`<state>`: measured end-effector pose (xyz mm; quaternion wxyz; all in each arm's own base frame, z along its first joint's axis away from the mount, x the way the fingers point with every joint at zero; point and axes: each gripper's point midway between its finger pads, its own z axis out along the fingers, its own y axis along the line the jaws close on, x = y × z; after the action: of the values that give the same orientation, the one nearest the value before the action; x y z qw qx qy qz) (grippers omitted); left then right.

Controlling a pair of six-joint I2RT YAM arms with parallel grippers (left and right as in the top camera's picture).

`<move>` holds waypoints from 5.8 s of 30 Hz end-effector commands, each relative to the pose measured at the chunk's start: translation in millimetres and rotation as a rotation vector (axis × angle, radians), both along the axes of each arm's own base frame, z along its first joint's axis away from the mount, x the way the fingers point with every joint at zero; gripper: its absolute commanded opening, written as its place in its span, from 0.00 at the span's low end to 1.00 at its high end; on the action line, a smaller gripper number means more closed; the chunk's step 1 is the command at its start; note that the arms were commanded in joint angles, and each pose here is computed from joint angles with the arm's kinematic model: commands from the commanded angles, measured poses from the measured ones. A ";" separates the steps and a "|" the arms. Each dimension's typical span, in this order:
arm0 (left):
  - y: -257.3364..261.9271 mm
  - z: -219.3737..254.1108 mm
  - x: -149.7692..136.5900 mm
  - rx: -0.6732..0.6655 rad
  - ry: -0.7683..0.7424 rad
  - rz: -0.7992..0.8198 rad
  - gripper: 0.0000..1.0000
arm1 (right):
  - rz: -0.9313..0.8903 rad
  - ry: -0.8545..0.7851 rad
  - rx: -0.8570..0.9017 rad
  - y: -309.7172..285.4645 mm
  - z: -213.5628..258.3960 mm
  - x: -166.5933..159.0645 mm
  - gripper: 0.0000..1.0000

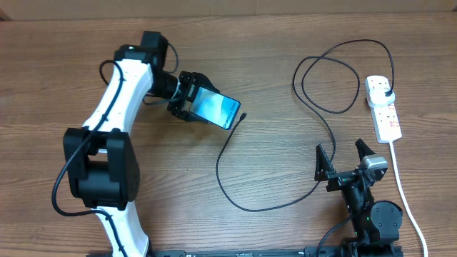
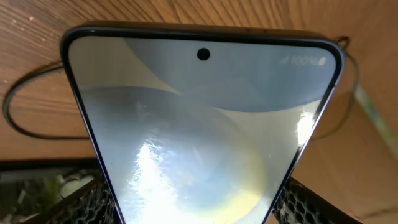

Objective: Plug charger to phone and switch on socket
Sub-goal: 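Lift the phone with the left gripper and tilt it upright toward center, then move the right gripper from rest toward the held phone, then grasp the phone's top edge with the right gripper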

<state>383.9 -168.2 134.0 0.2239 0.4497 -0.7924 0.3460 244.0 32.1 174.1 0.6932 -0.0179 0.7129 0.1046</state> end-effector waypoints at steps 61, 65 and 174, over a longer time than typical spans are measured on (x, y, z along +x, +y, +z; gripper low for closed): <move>-17.6 60.0 5.2 -0.342 0.086 0.066 0.54 | 0.111 0.364 0.895 32.7 -14.8 -7.5 1.00; -17.6 59.9 5.2 -0.341 0.085 0.065 0.55 | 0.111 0.415 0.856 36.3 -9.1 -4.2 1.00; -47.1 13.9 -25.6 -0.018 0.140 -0.013 0.55 | 0.307 1.032 0.614 233.8 -4.6 96.7 0.09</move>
<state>354.7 -209.8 135.7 0.2850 0.4721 -0.7768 0.3040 335.3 262.3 158.6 0.1963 0.1354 0.8884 0.3923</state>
